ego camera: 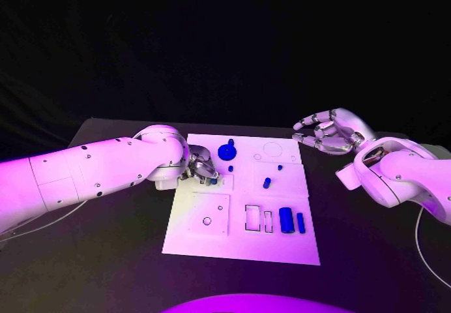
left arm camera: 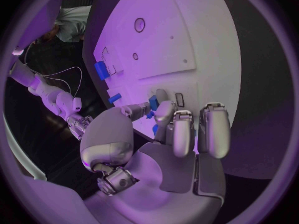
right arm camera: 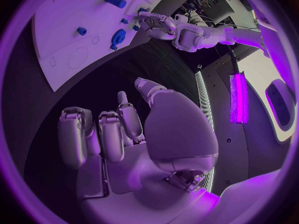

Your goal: Assemble the parts on the task board

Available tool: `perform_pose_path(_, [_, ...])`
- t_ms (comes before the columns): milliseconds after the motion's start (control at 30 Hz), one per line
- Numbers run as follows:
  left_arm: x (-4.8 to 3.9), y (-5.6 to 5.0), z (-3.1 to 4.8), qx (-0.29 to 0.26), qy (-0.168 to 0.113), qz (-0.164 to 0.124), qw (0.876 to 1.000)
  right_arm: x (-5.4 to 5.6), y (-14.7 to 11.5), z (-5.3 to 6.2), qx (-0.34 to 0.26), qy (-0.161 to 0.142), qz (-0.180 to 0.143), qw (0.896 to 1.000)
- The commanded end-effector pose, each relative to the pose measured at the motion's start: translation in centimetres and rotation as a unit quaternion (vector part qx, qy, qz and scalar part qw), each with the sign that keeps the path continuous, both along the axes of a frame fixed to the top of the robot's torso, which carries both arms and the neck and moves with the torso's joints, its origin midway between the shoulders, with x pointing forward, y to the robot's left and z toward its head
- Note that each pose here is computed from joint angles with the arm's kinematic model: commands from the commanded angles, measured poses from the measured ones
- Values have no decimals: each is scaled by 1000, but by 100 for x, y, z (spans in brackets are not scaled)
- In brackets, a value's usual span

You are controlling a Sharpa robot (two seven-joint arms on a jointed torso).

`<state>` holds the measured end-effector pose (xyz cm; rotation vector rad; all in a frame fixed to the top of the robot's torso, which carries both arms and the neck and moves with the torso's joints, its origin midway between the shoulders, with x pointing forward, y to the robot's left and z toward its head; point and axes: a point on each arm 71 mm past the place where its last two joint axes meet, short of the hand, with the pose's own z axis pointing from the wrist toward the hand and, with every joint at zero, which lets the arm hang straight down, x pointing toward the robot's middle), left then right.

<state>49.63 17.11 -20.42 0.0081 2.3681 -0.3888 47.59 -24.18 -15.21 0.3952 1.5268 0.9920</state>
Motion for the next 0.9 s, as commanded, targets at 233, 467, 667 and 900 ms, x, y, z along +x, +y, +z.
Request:
perform_pose_path(233, [-29, -17, -43, 3, 18, -11, 1000, -9, 12, -4, -1, 1, 8, 1000])
perform_pose_path(467, [-30, -11, -45, 5, 20, -11, 1000, -10, 9, -5, -1, 2, 8, 1000])
perform_pose_path(667, [-43, -4, -45, 6, 22, -14, 1000, -11, 8, -5, -1, 2, 8, 1000])
perform_pose_path(900, [-61, 19, -26, 7, 21, -16, 1000, -14, 2, -6, -1, 2, 7, 1000])
